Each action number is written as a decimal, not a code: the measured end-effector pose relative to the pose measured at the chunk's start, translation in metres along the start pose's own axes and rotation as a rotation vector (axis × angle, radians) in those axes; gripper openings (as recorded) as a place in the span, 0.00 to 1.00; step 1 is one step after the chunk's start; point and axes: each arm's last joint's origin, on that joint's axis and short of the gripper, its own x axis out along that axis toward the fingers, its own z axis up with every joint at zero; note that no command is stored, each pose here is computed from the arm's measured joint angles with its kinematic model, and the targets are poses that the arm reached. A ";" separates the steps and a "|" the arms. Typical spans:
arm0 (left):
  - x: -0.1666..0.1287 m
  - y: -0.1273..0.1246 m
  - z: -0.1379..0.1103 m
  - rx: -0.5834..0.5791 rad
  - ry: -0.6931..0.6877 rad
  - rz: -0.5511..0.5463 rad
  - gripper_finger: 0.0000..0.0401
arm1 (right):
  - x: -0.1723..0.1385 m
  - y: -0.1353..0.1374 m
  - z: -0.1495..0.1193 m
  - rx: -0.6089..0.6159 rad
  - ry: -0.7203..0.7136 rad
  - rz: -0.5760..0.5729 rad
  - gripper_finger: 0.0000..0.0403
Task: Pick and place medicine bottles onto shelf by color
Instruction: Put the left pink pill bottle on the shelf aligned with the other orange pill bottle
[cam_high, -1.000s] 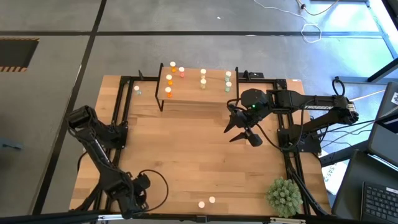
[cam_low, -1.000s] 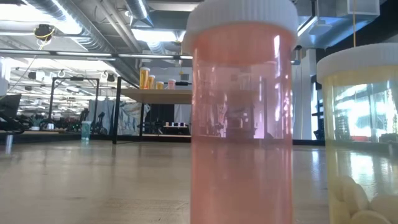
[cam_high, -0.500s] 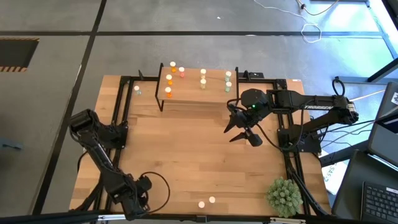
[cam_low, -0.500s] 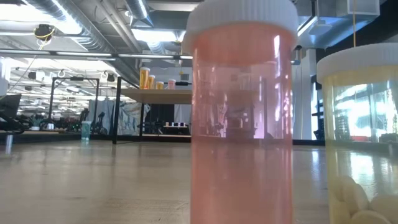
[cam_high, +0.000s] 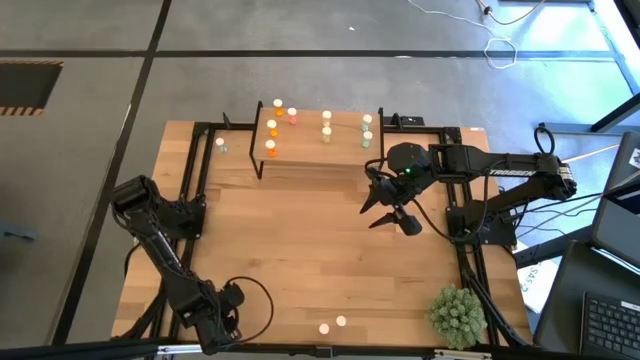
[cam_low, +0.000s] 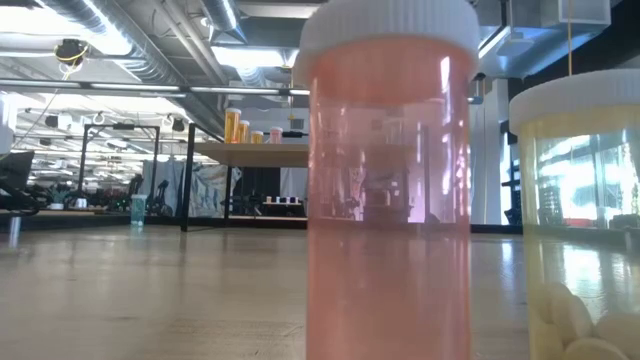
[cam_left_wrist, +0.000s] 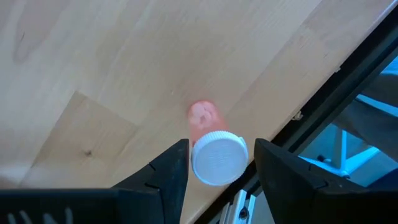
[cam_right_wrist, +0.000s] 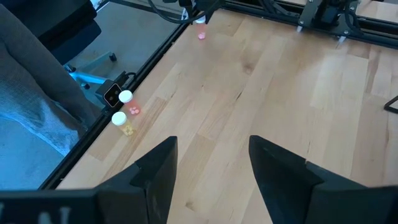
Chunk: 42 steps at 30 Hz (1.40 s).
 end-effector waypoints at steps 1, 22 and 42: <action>0.000 0.000 0.000 -0.001 0.002 0.000 0.43 | 0.000 0.000 0.000 0.000 0.000 0.000 0.50; -0.001 0.000 0.000 -0.026 0.003 -0.003 0.24 | 0.000 0.000 0.000 0.000 0.000 0.000 0.50; -0.111 -0.028 0.061 0.054 -0.073 -0.128 0.23 | 0.000 0.000 0.001 -0.003 -0.005 -0.002 0.50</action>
